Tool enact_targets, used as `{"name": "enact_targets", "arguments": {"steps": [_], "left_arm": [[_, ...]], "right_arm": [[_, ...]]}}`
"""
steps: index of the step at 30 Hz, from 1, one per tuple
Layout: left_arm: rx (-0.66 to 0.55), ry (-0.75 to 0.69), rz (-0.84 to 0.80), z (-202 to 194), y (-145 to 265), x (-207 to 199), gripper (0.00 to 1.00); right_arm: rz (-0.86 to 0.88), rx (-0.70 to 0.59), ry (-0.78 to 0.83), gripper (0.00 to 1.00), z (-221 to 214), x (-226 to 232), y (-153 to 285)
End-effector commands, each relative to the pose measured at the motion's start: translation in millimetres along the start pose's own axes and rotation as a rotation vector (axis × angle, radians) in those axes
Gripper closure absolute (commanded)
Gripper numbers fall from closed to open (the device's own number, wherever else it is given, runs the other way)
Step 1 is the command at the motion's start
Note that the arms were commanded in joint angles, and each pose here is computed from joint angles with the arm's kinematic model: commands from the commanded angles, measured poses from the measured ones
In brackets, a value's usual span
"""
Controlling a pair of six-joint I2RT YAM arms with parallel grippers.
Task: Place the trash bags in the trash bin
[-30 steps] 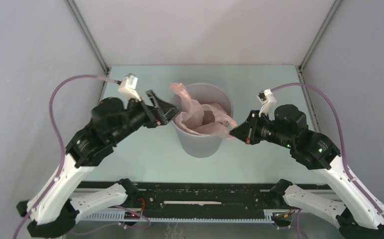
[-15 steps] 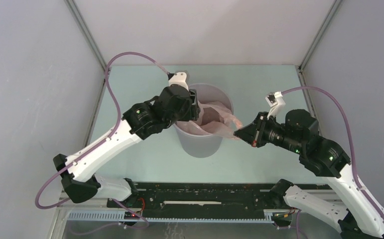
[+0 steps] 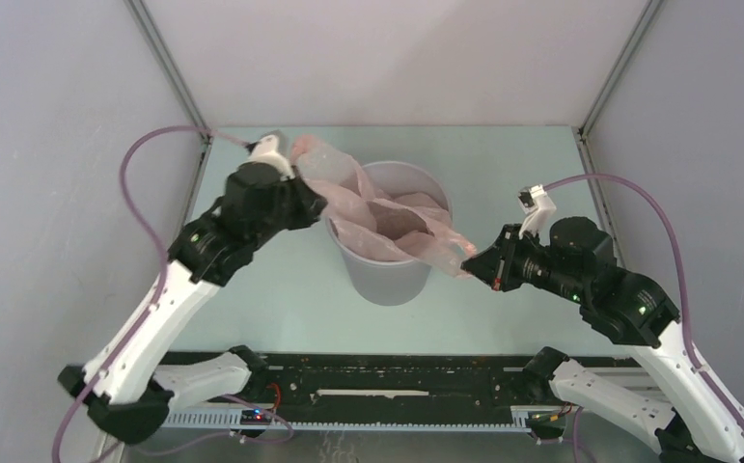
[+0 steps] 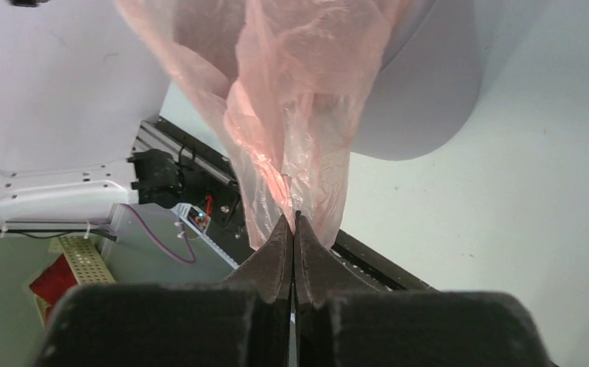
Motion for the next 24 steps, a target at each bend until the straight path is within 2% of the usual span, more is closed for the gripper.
{"name": "enact_targets", "arguments": {"steps": [1, 5, 9, 11, 14, 17, 24], "left_arm": [[0.006, 0.171, -0.184, -3.7, 19.3, 18.2, 1.0], [0.006, 0.328, -0.258, -30.5, 21.7, 43.0, 1.0], [0.021, 0.47, -0.37, -56.1, 18.1, 48.9, 1.0], [0.018, 0.513, -0.368, -65.2, 14.9, 54.2, 1.0], [-0.001, 0.516, -0.328, -72.5, 7.7, 62.9, 1.0], [0.048, 0.503, -0.259, -80.8, -4.8, 72.2, 1.0], [0.042, 0.503, -0.195, -89.9, -0.5, 82.8, 0.98]], "right_arm": [[-0.057, 0.025, 0.029, 1.0, -6.4, -13.0, -4.7], [-0.077, 0.03, 0.019, 1.0, -9.3, -20.1, -4.7], [-0.079, 0.055, 0.001, 1.0, -12.9, -26.5, -6.9], [-0.086, 0.062, -0.007, 1.0, -15.2, -29.6, -8.2], [-0.093, 0.066, -0.016, 1.0, -17.6, -33.8, -12.3], [-0.113, 0.066, -0.019, 1.0, -17.0, -37.6, -16.0], [-0.144, 0.069, -0.036, 1.0, -22.6, -47.8, -21.7]]}}
Point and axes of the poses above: each gripper's point midway between its finger pads, its own y axis back along the fingers, its own x axis along the line the jaws close on, z = x × y, the point moved 8 cm from there along y, back along the fingers, and after that the axes turned 3 degrees about y, right-handed, at the moved point
